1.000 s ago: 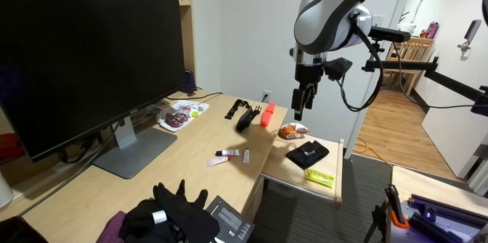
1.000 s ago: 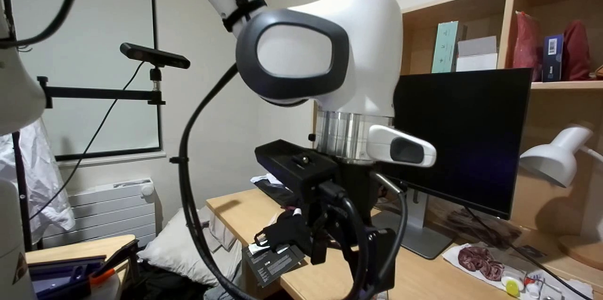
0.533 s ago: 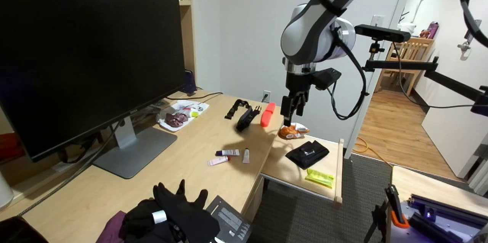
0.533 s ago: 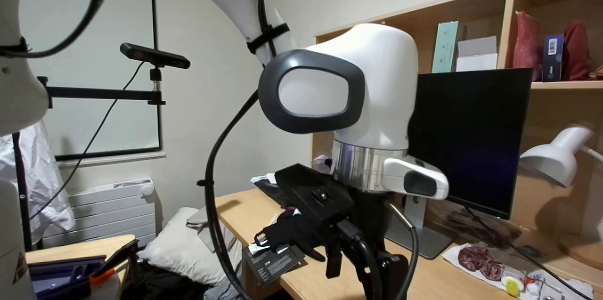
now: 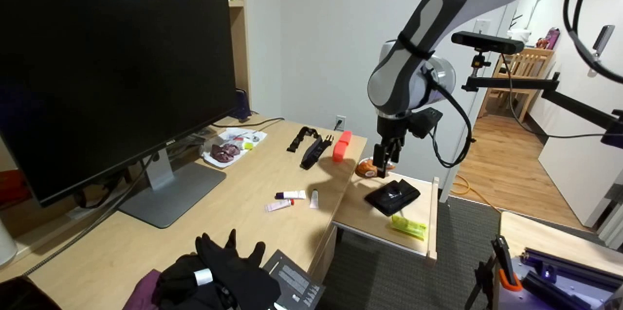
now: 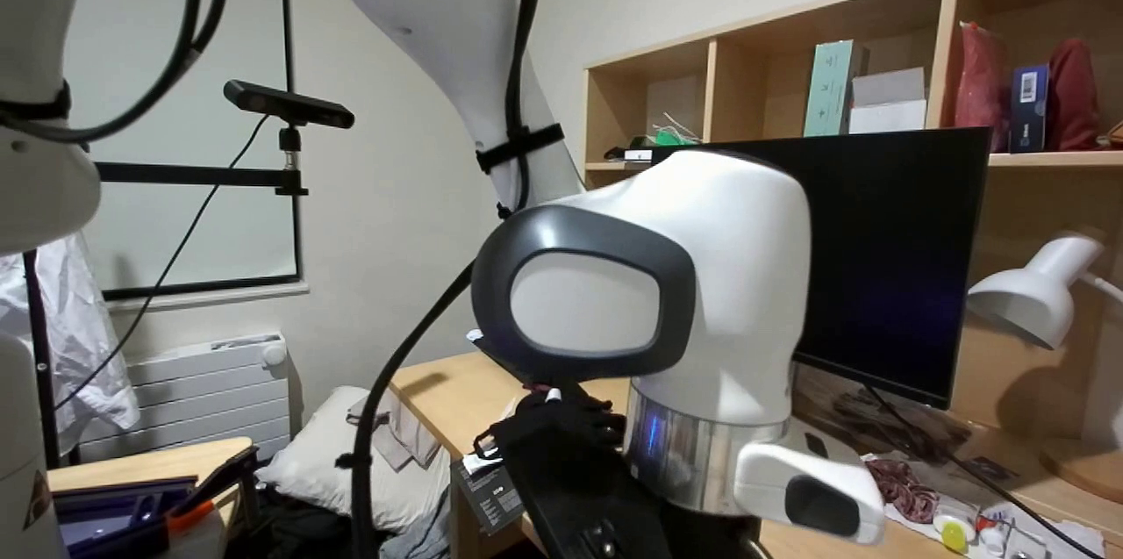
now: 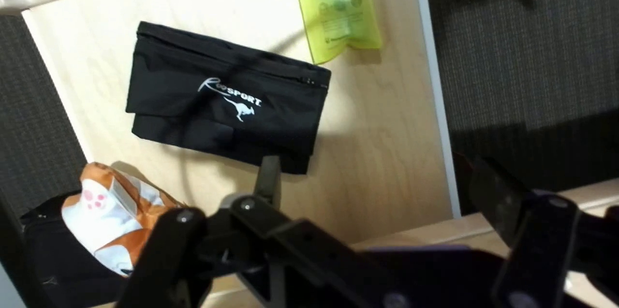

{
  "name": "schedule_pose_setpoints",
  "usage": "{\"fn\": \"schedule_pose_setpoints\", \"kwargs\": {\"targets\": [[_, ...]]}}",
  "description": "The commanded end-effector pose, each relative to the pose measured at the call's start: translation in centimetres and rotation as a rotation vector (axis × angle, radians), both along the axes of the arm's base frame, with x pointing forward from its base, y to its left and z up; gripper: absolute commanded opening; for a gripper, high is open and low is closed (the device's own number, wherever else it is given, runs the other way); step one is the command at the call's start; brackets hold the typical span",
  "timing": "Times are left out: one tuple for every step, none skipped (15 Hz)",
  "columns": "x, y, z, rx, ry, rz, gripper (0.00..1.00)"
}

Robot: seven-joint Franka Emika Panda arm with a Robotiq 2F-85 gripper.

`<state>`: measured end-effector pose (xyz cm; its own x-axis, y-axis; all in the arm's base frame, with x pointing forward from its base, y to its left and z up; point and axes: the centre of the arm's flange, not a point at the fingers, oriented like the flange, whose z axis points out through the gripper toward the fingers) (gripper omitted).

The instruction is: Place the yellow packet in the middle of the desk

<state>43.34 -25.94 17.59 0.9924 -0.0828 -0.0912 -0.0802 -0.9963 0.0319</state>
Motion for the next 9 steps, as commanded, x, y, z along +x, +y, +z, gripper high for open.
{"fn": "schedule_pose_setpoints", "kwargs": {"targets": [[-2.2, -1.3, -3.5, -0.036, 0.005, 0.072, 1.00], [-2.8, -1.5, -4.3, -0.042, 0.012, 0.082, 1.00], [-3.4, -1.7, -5.0, -0.045, 0.016, 0.092, 1.00], [-4.0, -1.8, -5.7, -0.043, 0.009, 0.102, 1.00], [-4.6, -2.0, -6.3, -0.040, 0.011, 0.105, 1.00], [-5.1, -2.0, -6.9, -0.035, 0.010, 0.107, 1.00], [-5.8, -2.2, -7.5, -0.026, 0.003, 0.112, 1.00], [-6.2, -2.3, -8.0, -0.017, 0.000, 0.114, 1.00], [-6.8, -2.4, -8.6, -0.001, -0.005, 0.111, 1.00]]}}
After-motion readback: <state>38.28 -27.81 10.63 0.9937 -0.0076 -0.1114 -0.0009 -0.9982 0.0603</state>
